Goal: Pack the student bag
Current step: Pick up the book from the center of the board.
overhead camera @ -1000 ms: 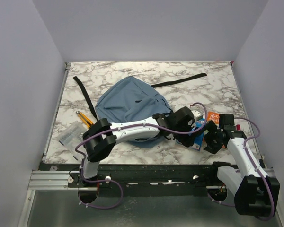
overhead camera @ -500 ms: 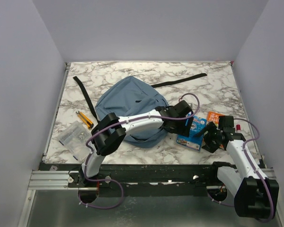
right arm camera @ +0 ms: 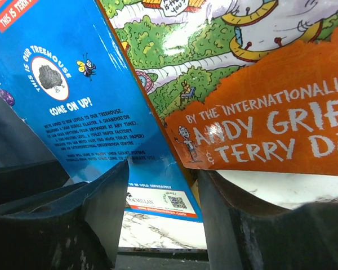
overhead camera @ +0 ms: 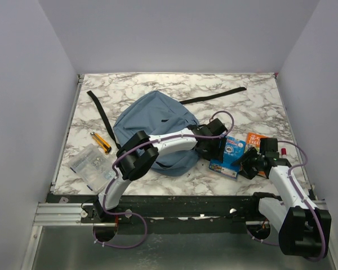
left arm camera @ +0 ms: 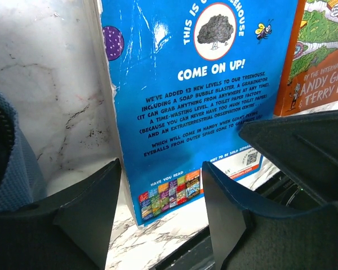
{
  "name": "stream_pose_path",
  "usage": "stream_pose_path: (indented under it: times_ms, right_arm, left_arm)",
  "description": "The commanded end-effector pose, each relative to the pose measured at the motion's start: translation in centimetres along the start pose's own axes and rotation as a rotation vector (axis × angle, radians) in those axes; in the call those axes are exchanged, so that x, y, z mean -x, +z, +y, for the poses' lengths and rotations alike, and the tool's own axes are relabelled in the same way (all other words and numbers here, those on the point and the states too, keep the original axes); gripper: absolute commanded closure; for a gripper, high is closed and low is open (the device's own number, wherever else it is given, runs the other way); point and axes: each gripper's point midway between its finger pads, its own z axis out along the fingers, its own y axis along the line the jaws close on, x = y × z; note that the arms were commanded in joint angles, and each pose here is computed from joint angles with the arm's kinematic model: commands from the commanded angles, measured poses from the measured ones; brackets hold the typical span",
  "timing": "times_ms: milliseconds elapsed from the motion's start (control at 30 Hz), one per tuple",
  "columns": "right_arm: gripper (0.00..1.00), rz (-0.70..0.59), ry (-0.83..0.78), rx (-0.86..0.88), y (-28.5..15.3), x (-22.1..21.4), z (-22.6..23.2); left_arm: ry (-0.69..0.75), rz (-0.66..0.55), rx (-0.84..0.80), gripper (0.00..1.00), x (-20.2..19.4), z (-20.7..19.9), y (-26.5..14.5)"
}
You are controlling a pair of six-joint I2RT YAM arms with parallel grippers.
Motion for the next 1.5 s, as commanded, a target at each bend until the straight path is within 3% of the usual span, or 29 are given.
stream_pose_path:
  times_ms: [0, 200, 433, 667, 833, 1133, 1467]
  right_arm:
    - [0.45, 0.013, -0.009, 0.038, 0.2, -0.2, 0.6]
    - [0.5, 0.031, -0.019, 0.064, 0.3, -0.4, 1.1]
    - [0.5, 0.048, -0.035, 0.116, 0.1, -0.8, 1.8]
    - [0.48, 0.016, -0.054, 0.116, -0.4, -0.2, 2.1]
    - [0.37, -0.015, -0.067, 0.147, -1.0, 0.5, 3.0]
    - [0.0, -0.137, -0.07, 0.213, -3.2, 3.0, 5.5]
    - [0.0, 0.047, 0.06, 0.522, -1.6, -1.5, 7.6]
  left_arm:
    - [-0.023, 0.012, 0.012, 0.38, -0.1, 0.6, -0.2]
    - [-0.024, 0.029, -0.113, 0.63, 0.1, -1.7, -2.0]
    - [-0.036, -0.022, -0.292, 0.8, 1.2, -4.7, -5.3]
    - [-0.062, -0.014, -0.312, 1.0, 1.5, -3.9, -5.3]
    - [-0.04, -0.025, -0.344, 1.0, 2.2, -3.8, -6.5]
    - [-0.096, -0.02, -0.522, 1.0, 3.5, -3.6, -11.2]
    - [-0.212, 0.008, -0.665, 1.0, 4.4, -2.9, -13.6]
